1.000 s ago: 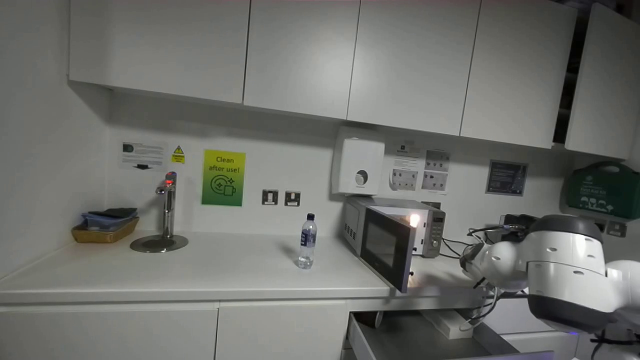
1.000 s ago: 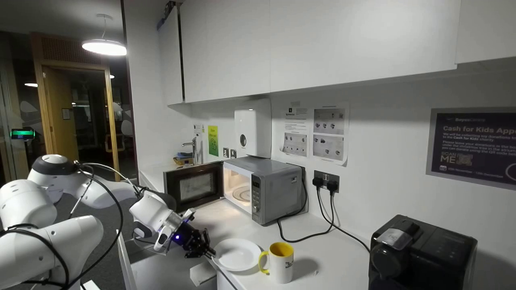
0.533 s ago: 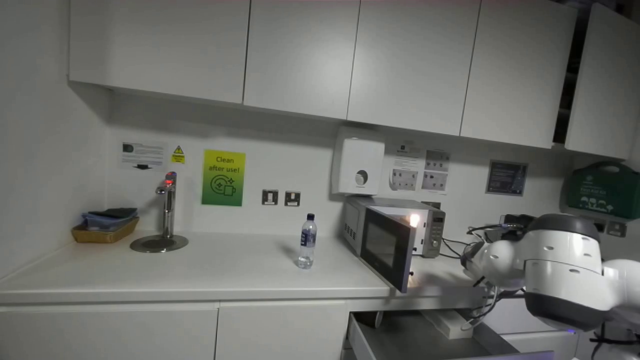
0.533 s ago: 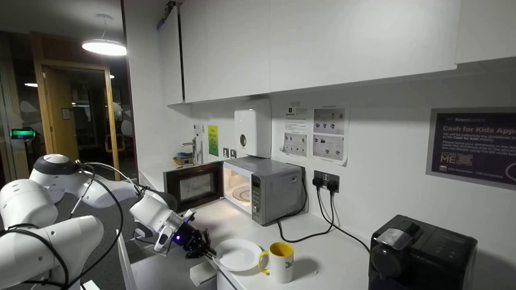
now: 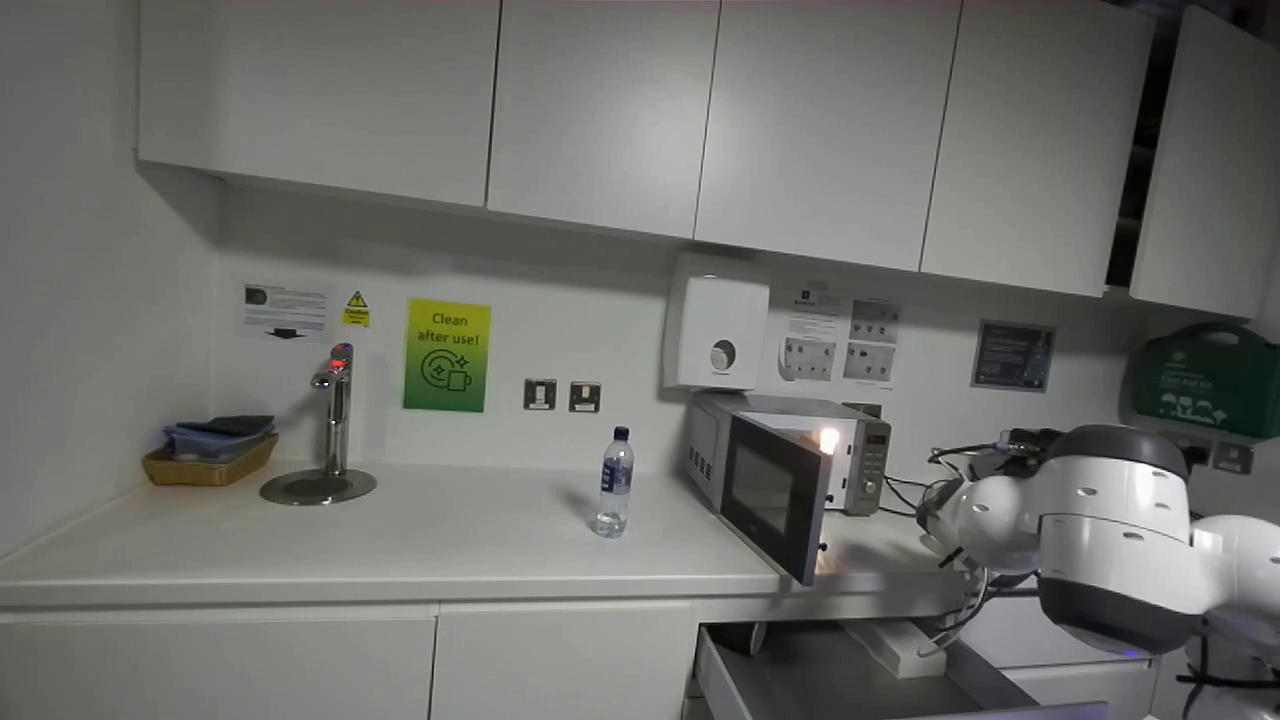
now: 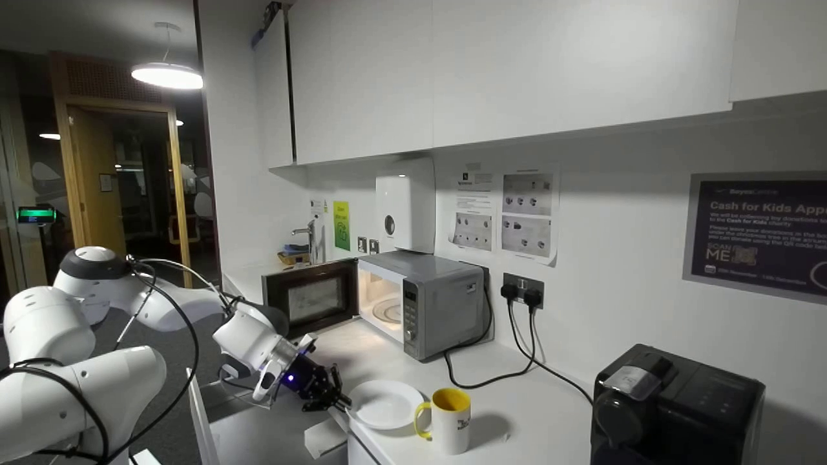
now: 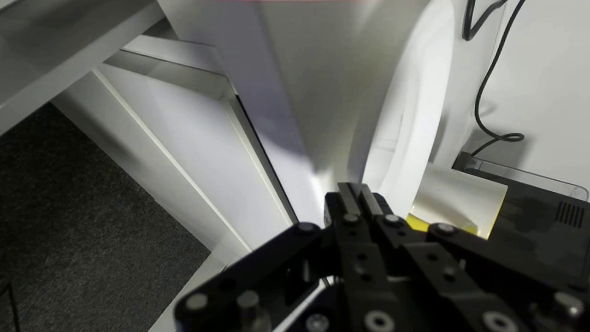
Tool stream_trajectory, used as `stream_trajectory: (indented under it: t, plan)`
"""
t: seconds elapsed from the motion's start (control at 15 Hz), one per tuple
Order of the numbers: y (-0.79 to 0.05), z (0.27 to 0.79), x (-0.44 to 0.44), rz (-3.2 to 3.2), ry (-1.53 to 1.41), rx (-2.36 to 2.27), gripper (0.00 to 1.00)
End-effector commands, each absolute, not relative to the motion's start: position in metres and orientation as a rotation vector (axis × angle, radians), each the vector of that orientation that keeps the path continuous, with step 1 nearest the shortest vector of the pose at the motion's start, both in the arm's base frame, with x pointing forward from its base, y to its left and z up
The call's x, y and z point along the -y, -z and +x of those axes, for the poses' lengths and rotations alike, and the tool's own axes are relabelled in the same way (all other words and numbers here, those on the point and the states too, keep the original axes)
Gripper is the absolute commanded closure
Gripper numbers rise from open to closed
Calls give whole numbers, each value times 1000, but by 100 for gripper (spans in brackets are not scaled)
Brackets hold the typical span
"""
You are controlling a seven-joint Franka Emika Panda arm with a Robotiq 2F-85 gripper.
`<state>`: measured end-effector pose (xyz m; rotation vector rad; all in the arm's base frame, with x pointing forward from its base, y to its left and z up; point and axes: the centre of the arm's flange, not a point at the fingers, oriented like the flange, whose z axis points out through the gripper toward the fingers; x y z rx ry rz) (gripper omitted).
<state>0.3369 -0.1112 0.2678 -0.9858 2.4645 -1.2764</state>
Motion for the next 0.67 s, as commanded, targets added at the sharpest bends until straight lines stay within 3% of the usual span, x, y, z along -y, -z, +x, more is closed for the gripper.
stream_trajectory:
  t: [0.0, 0.13, 0.27, 0.4, 0.6]
  plan:
    - [-280, 339, 119, -964, 1288, -2445, 99]
    - [-281, 338, 120, -966, 1285, -2447, 99]
    - [-281, 337, 121, -966, 1279, -2449, 83]
    - [-282, 337, 122, -960, 1270, -2452, 89]
    - [-283, 337, 122, -955, 1259, -2454, 92]
